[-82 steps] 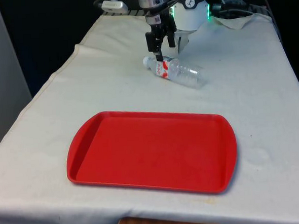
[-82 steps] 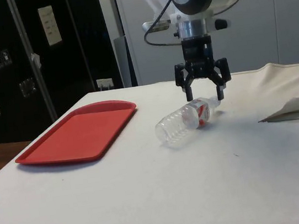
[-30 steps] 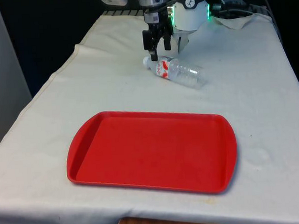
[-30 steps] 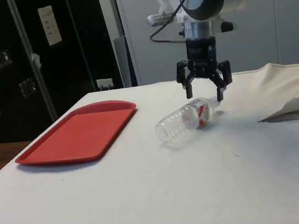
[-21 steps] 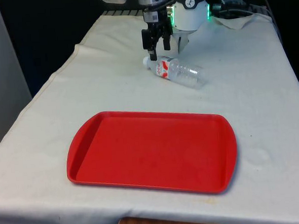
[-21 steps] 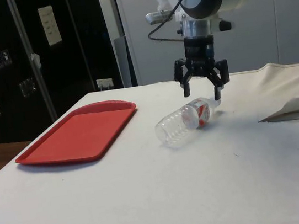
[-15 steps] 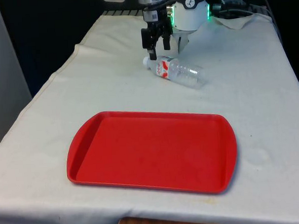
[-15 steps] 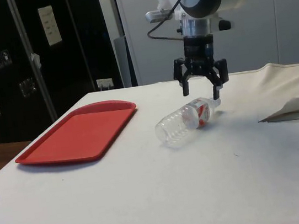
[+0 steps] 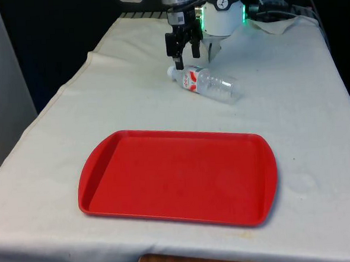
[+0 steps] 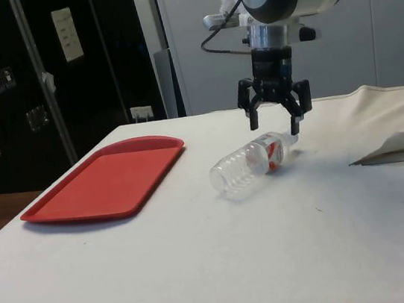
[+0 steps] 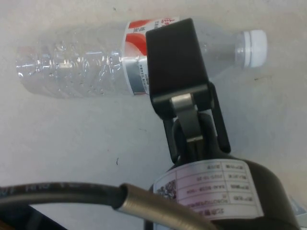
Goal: Place the bottle upright on the tray.
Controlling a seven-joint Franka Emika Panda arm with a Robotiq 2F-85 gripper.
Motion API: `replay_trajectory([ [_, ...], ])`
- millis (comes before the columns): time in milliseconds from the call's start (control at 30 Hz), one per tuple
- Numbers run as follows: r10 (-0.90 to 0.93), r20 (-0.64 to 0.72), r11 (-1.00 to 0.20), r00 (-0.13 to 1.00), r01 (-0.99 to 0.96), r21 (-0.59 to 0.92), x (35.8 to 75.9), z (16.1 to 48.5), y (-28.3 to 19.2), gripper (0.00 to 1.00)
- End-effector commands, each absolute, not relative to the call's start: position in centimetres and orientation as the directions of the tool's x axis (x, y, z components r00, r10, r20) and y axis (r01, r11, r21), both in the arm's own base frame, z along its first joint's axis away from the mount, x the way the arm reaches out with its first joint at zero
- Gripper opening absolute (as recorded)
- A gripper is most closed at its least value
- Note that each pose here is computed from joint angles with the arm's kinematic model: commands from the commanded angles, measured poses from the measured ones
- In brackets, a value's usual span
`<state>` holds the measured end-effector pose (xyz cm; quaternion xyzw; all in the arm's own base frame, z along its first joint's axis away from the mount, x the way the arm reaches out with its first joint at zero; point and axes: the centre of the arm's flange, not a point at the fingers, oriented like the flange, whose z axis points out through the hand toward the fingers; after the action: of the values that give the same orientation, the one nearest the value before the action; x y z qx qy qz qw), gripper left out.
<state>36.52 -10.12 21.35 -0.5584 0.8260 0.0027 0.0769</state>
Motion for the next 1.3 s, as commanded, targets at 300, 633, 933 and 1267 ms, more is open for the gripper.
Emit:
replay_trajectory([
  [300,-0.916,-0.164,0.383,-0.365,-0.919,-0.09,36.7,22.4,-9.8,1.0],
  [633,-0.911,-0.188,0.389,-0.368,-0.916,-0.094,36.8,22.8,-9.8,1.0],
  [933,-0.901,-0.225,0.397,-0.371,-0.914,-0.081,36.7,22.7,-10.0,1.0],
  [1267,-0.887,-0.276,0.401,-0.37,-0.914,-0.065,36.7,22.5,-10.2,1.0],
])
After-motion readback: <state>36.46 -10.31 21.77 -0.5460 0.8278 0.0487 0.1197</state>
